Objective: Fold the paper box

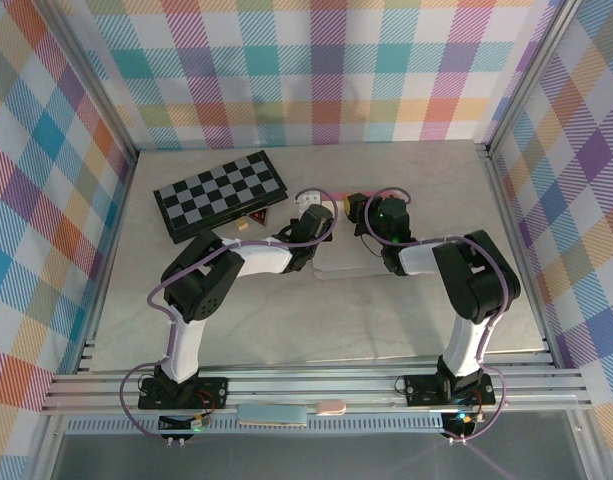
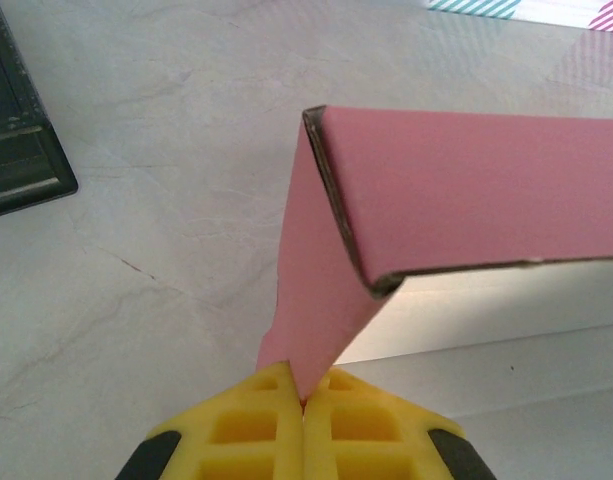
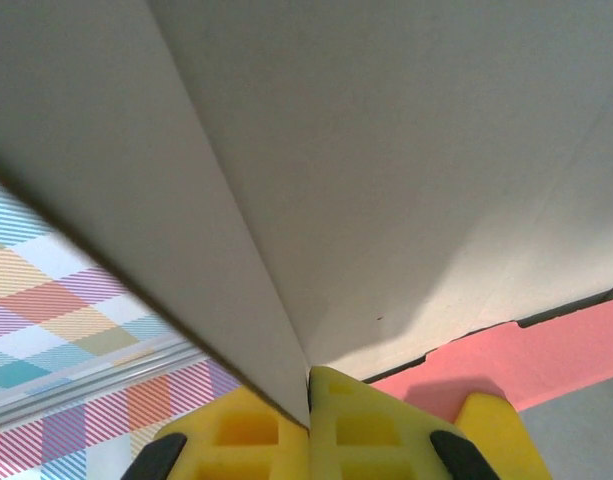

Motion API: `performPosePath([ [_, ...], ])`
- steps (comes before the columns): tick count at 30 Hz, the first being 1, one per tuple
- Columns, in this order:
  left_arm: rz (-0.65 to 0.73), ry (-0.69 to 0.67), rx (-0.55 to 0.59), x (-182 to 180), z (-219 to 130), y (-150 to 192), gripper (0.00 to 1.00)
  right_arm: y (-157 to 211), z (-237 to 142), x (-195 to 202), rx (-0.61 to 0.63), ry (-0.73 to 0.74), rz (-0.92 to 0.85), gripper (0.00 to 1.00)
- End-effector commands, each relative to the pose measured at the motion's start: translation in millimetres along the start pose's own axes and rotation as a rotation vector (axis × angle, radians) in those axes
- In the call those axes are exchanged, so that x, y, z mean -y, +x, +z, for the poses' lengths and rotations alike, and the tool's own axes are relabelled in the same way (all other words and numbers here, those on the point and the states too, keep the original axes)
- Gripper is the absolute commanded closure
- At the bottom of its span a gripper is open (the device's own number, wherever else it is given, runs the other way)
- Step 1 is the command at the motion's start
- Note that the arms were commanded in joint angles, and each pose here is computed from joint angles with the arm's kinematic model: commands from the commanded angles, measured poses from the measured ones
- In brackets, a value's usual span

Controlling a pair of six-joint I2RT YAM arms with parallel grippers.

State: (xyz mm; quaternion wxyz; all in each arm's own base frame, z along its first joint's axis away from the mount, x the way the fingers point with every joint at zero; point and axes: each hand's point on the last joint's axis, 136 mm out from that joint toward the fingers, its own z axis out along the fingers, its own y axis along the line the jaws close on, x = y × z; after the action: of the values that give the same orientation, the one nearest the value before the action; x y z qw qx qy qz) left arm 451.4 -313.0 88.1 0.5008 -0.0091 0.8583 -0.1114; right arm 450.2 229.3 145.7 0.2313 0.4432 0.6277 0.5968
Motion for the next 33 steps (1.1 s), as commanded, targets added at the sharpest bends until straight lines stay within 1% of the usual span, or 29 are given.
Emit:
performPosePath([
  [1, 0.006, 0.019, -0.084, -1.8, 12.6, 34.2, 0.98, 38.3, -5.7, 43.8, -0.132, 0.166, 0.043, 1.0],
  [4, -0.002, 0.006, -0.105, -7.4, 16.5, 37.0, 0.85, 38.1, -7.2, 45.4, -0.129, 0.169, 0.047, 1.0],
  [6, -0.012, -0.002, -0.102, -12.0, 18.6, 35.8, 0.82, 37.5, -8.2, 45.9, -0.125, 0.17, 0.05, 1.0],
  [9, -0.032, -0.002, -0.117, -17.1, 23.6, 34.6, 0.82, 37.8, -8.0, 46.7, -0.128, 0.172, 0.054, 1.0],
  [11, -0.037, 0.0, -0.131, -17.3, 26.2, 35.7, 0.83, 37.3, -6.9, 46.7, -0.126, 0.174, 0.057, 1.0],
  [15, -0.051, -0.004, -0.125, -17.7, 25.1, 33.1, 1.0, 38.5, -4.9, 44.3, -0.13, 0.175, 0.052, 1.0],
  [23, -0.109, -0.116, -0.12, -31.5, 17.6, 17.6, 1.0, 36.9, -6.5, 45.1, -0.118, 0.185, 0.051, 1.0],
  [29, -0.133, -0.214, -0.172, -41.4, 7.9, 8.4, 1.0, 35.0, -11.1, 44.2, -0.097, 0.214, 0.046, 1.0],
  [31, -0.135, -0.218, -0.183, -42.7, 3.1, 5.5, 1.0, 34.9, -12.2, 42.1, -0.09, 0.224, 0.044, 1.0],
  [32, -0.133, -0.217, -0.185, -42.5, 0.9, 3.9, 1.0, 34.5, -12.7, 39.9, -0.086, 0.226, 0.041, 0.94],
  [33, -0.129, -0.218, -0.188, -43.6, -1.7, 3.1, 1.0, 33.7, -13.2, 36.6, -0.082, 0.229, 0.033, 0.86],
])
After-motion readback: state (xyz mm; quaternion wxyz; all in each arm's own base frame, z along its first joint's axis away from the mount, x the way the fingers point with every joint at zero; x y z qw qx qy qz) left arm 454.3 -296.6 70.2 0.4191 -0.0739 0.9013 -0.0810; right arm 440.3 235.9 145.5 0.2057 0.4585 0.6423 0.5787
